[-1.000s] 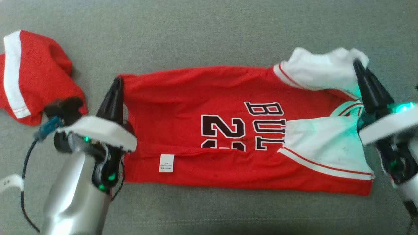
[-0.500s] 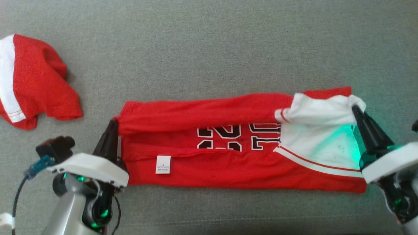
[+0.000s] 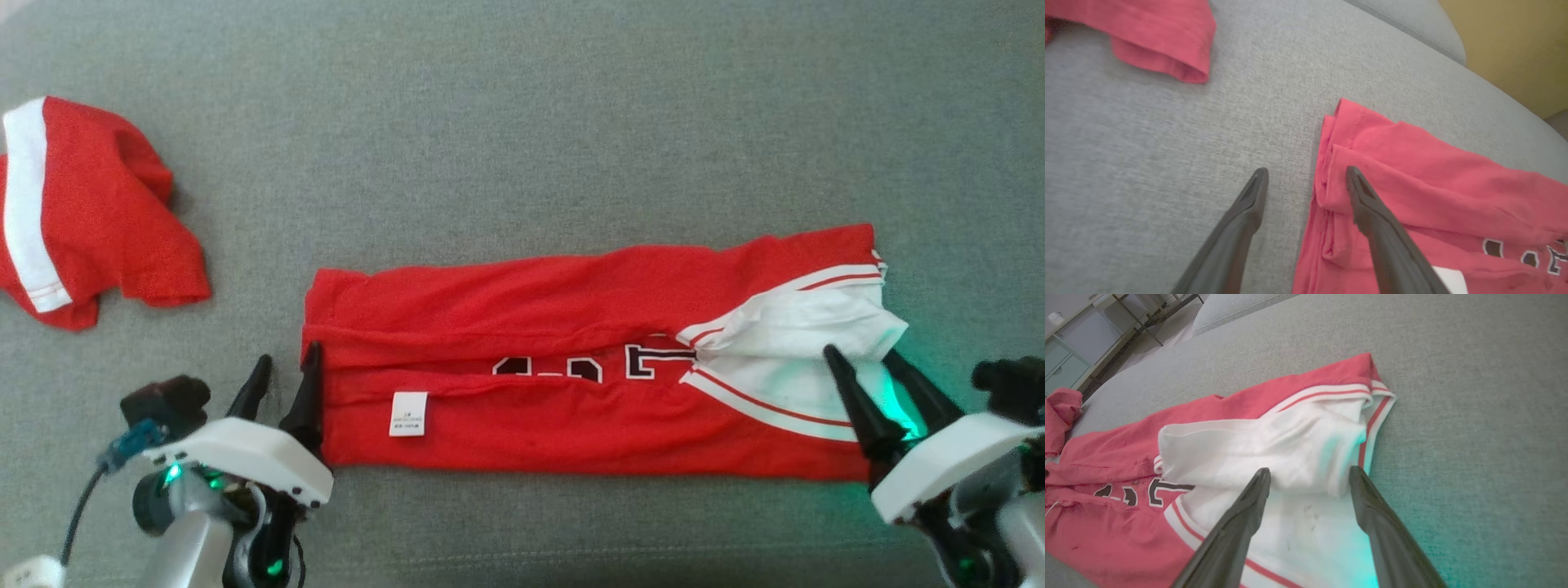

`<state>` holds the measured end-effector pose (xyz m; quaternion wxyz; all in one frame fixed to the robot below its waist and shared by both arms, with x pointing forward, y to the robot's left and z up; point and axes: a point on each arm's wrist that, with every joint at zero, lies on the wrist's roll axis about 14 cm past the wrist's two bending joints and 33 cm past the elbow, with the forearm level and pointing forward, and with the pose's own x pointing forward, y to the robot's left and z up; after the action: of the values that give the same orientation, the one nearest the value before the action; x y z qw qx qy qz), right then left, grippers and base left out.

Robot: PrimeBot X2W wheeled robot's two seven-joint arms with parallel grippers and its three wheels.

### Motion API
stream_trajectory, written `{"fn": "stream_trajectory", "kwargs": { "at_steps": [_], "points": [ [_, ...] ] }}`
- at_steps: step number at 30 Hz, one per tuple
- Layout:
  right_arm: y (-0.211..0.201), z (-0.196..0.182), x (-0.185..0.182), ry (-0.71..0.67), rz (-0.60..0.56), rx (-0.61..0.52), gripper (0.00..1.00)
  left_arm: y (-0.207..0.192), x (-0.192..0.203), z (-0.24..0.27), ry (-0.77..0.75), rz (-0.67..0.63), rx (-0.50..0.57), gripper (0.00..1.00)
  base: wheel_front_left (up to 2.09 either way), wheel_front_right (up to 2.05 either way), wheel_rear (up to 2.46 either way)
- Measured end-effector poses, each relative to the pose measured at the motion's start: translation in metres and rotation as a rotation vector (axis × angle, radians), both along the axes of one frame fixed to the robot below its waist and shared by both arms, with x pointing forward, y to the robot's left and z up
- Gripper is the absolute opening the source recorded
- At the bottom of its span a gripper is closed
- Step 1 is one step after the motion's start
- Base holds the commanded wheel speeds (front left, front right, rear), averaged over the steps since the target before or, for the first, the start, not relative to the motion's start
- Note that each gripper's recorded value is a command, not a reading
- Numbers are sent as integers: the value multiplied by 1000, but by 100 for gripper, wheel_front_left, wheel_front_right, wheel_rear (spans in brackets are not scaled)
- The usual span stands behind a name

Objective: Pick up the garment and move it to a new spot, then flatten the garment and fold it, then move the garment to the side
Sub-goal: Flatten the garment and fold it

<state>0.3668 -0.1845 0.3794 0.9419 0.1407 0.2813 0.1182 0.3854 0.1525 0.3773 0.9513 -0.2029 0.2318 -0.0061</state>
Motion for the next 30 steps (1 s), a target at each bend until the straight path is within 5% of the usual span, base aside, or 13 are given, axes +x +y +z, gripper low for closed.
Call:
{"fn": "stream_trajectory", "kwargs": {
  "at_steps": [6,16,30],
  "points": [
    [9,21,0,-86,-5,-17,100,6,-2,21,-115,30,95,100,0,0,0],
    [6,105,25,-417,-100,-76,100,6,5,86,-368,60,197,100,0,0,0],
    [17,132,1,-511,-101,-137,100,1,-18,107,-448,23,246,100,0,0,0]
  ]
}}
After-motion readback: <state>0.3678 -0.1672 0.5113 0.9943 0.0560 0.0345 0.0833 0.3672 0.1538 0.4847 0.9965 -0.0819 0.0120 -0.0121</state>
